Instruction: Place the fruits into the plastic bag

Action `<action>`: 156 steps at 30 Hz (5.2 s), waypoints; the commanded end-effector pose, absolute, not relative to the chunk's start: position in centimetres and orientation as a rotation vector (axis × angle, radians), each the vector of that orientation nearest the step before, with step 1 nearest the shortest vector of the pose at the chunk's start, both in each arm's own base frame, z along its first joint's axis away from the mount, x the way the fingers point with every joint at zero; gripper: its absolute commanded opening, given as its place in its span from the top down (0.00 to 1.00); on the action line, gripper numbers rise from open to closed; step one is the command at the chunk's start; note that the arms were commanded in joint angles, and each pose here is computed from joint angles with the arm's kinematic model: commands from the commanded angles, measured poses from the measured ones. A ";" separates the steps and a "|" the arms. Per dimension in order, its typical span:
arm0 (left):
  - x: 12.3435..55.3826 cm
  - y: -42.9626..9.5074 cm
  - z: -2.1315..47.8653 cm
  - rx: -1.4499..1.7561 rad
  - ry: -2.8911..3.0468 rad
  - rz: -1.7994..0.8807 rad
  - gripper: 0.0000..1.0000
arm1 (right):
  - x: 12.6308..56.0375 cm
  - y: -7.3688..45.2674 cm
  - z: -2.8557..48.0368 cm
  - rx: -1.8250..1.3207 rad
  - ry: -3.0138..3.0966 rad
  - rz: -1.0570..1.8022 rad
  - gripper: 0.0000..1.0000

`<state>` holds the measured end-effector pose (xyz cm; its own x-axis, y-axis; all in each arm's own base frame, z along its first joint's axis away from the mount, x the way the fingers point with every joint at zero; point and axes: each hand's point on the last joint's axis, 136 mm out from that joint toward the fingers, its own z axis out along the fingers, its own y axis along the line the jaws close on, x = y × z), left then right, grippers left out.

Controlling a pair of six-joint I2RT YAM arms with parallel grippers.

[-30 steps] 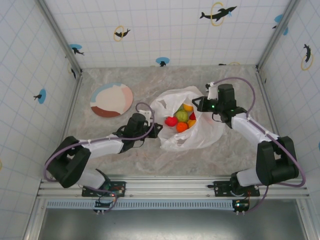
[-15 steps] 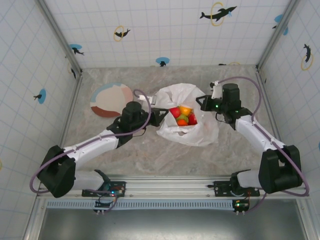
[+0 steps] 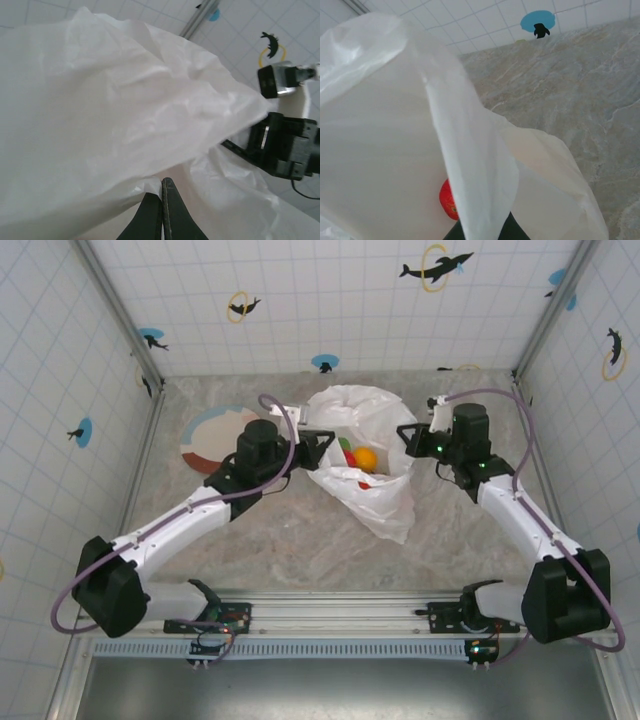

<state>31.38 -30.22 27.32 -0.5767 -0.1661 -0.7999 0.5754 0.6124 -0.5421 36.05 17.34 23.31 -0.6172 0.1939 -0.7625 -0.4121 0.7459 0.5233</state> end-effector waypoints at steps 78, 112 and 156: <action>39.0 -30.0 25.1 0.291 2.084 -0.965 0.79 | 36.0 14.7 23.9 -0.006 1.986 0.818 0.84; 32.8 -21.8 31.2 0.259 1.719 -0.739 0.02 | 33.7 10.3 35.3 -0.021 1.709 0.567 0.01; 32.9 3.1 8.6 -0.359 1.943 0.255 0.02 | 33.1 0.0 7.9 0.187 2.033 -0.098 0.00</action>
